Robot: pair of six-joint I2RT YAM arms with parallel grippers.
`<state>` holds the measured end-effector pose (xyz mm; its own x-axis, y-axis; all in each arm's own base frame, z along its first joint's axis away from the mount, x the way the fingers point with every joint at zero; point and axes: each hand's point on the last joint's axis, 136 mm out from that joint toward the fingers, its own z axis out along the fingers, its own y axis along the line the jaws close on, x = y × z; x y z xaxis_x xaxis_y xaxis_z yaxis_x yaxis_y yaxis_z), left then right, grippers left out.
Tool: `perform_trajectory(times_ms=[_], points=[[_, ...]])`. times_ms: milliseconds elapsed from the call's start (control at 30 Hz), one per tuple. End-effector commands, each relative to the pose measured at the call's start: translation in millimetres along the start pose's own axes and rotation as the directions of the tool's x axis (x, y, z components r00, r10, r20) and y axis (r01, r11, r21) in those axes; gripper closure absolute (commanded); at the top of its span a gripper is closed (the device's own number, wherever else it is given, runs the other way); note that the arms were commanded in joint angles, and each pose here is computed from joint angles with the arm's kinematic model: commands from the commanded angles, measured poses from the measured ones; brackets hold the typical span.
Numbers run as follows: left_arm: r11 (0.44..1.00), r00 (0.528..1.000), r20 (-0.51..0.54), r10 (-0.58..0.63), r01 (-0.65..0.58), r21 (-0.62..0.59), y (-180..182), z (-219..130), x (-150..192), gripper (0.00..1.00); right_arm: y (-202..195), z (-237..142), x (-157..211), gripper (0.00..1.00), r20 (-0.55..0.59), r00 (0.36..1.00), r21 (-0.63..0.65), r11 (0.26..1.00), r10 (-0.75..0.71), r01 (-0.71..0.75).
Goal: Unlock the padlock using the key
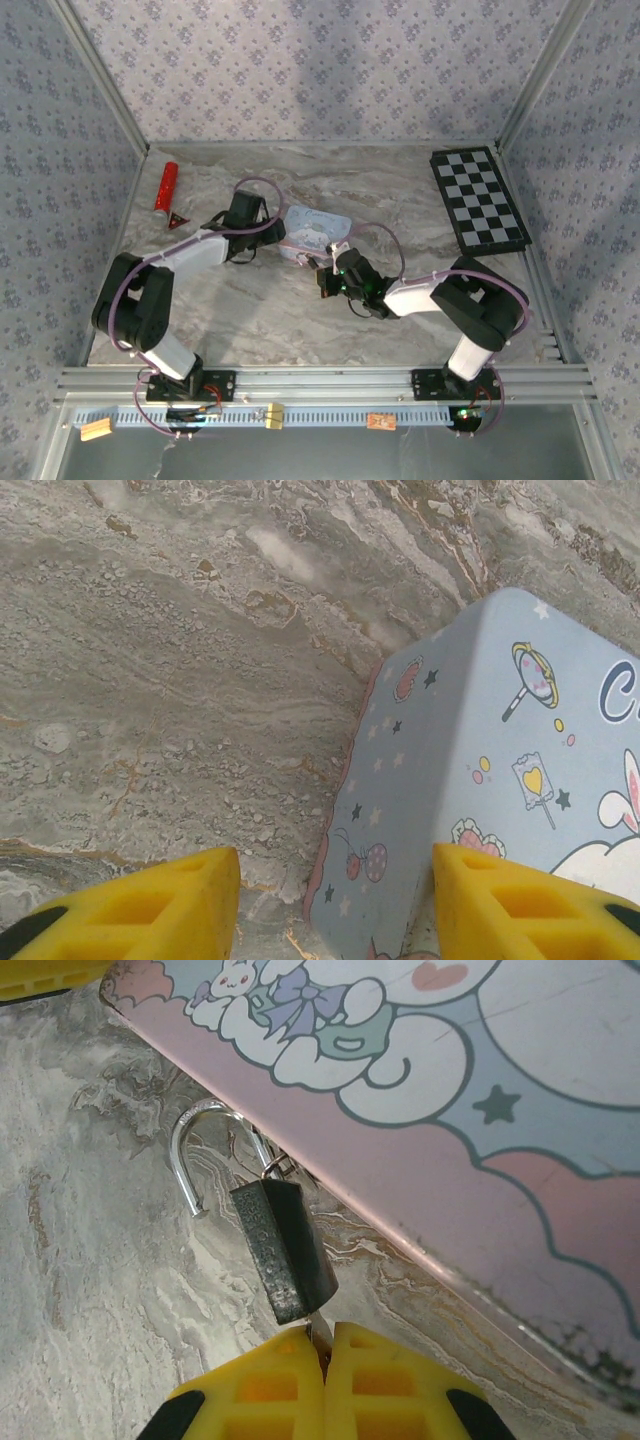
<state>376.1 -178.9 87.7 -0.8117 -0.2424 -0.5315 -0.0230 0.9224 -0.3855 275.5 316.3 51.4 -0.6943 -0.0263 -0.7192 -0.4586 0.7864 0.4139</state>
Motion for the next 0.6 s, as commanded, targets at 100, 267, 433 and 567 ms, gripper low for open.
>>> perform_trajectory(times_ms=[100,267,433,567], points=[[0.983,0.997,-0.075,-0.025,0.011,-0.182,51,7,29,0.48,-15,-11,14,1.00,-0.063,0.996,0.093,0.993,-0.062,0.068],[0.981,0.996,-0.081,-0.024,0.008,-0.196,55,7,29,0.48,-13,-17,13,1.00,-0.116,0.971,0.167,0.960,-0.208,0.226],[0.976,0.997,-0.067,-0.041,0.025,-0.218,62,6,28,0.48,-22,-21,16,1.00,-0.176,0.949,0.269,0.914,-0.263,0.303],[0.974,0.997,-0.069,-0.043,0.026,-0.224,64,6,28,0.48,-24,-23,18,1.00,-0.175,0.944,0.252,0.915,-0.278,0.316]])
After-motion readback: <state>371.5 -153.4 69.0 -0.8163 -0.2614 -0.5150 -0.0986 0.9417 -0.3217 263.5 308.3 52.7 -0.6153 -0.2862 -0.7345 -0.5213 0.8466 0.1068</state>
